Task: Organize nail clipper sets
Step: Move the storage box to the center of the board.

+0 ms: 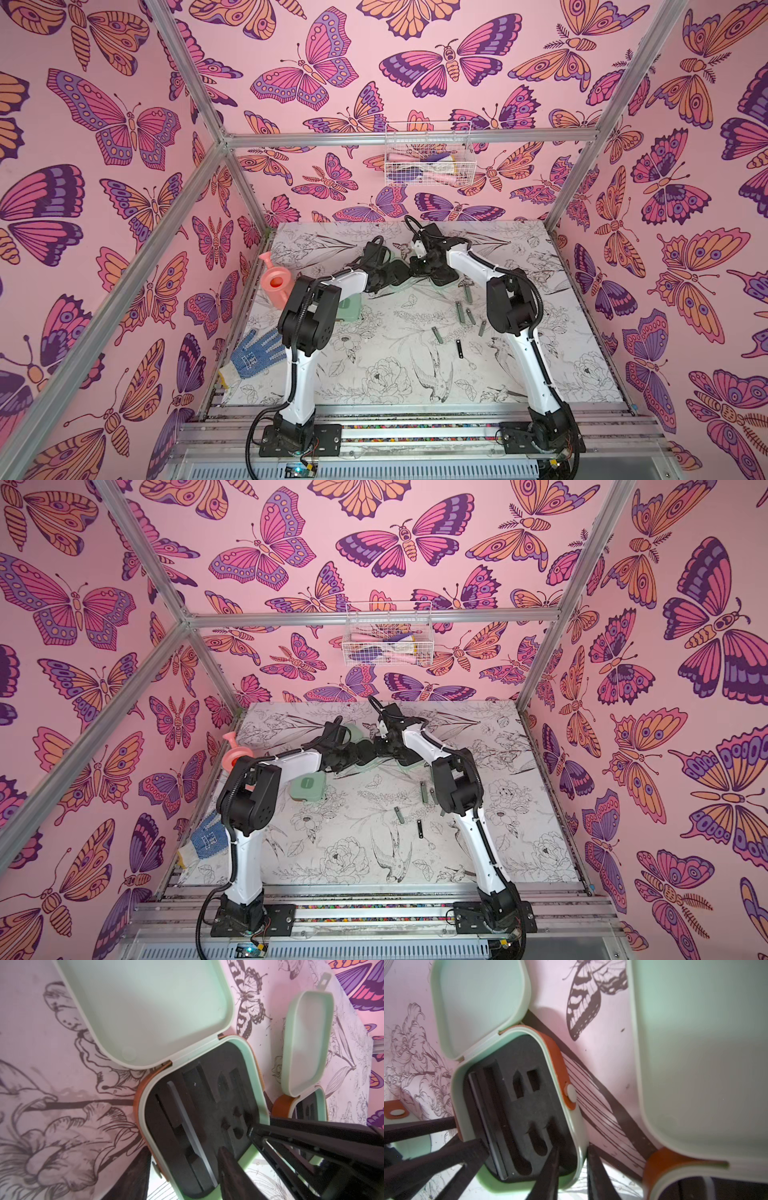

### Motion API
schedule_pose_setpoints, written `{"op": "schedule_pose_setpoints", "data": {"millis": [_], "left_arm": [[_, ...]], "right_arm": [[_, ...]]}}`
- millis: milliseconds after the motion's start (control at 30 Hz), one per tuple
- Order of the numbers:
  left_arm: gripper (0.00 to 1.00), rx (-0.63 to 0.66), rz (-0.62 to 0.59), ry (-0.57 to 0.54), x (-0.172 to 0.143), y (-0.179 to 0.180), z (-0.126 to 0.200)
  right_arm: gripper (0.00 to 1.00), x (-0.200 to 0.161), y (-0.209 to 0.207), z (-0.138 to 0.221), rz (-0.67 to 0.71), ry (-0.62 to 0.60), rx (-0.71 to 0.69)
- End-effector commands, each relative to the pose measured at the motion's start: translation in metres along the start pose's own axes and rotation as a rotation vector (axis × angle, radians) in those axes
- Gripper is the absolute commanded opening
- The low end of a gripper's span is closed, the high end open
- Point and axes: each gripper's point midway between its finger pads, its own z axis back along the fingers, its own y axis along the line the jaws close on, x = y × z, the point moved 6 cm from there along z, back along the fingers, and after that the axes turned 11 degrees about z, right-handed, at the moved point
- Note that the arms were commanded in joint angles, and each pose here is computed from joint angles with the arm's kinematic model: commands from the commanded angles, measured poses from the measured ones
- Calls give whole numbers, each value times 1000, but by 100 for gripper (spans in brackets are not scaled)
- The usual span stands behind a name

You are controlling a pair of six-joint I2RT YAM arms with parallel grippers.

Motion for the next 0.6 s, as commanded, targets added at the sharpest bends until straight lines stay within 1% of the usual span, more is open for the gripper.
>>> {"op": "schedule_pose_setpoints", "data": {"millis": [0, 300, 433, 567], "left_arm": [[54, 40, 18, 56, -15, 21, -7], [54, 52, 21, 82, -34, 38, 45], [54, 58, 17, 115, -47, 45, 70], [55, 65, 5, 139, -60, 55, 93]], "right_arm": [[20, -30, 4, -18, -8, 107, -15], [14, -82, 16, -7, -71, 178, -32], [14, -103, 21, -1, -99, 217, -40], [14, -132, 30, 9, -154, 237, -85]]}}
